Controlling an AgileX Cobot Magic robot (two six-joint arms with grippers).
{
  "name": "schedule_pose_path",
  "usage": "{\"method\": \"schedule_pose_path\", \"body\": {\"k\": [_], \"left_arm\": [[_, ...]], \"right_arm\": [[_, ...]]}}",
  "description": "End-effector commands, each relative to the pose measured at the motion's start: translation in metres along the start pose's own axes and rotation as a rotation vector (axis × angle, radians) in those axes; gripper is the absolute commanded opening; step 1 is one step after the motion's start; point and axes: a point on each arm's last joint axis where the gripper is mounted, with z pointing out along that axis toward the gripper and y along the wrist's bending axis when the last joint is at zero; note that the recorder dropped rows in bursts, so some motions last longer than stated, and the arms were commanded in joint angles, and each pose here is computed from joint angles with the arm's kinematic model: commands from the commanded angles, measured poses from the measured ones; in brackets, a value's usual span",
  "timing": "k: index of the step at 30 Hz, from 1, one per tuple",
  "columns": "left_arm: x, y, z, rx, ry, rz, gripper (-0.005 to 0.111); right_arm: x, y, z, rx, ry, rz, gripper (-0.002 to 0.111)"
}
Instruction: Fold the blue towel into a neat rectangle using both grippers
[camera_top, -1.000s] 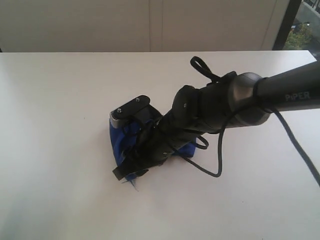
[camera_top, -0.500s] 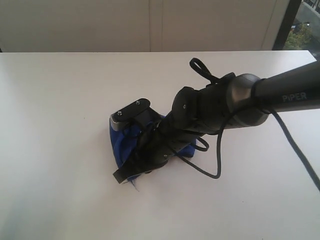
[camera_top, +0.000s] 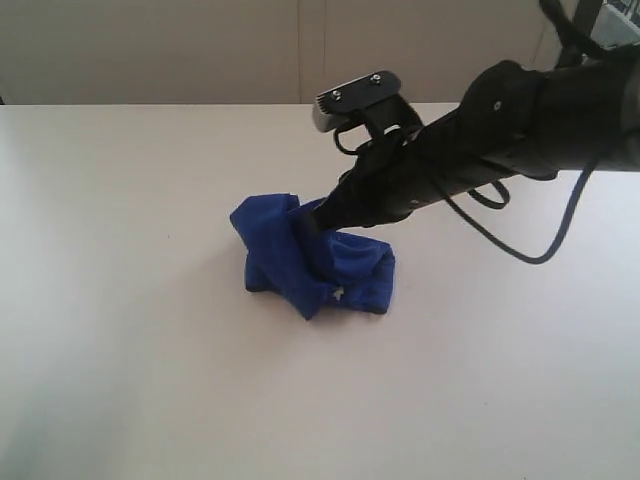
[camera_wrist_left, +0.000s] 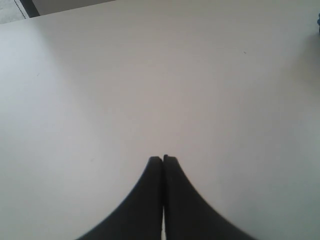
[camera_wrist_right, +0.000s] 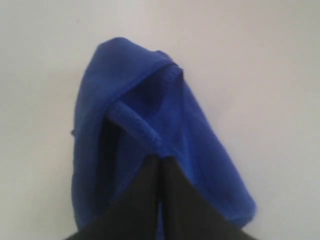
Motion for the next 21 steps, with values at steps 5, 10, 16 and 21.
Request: {"method": "schedule_pose_path", "body": {"k": [5, 10, 16, 21], "left_arm": [[0.001, 0.0, 0.0, 0.0, -0.004, -0.006, 0.0], [0.001, 0.0, 0.0, 0.0, -0.004, -0.006, 0.0], [-0.002, 0.0, 0.0, -0.006, -0.034, 0.048, 0.0], [-0.016, 0.002, -0.001, -0.031, -0.196, 0.012, 0.0]], "right_arm": [[0.013, -0.03, -0.002, 0.099, -0.015, 0.037, 0.0], [0.017, -0.031, 0.003, 0.116, -0.024, 0.053, 0.0], [0.015, -0.032, 0.002, 0.119, -0.045, 0.094, 0.0], [0.017, -0.032, 0.005, 0.117, -0.036, 0.096, 0.0]]}}
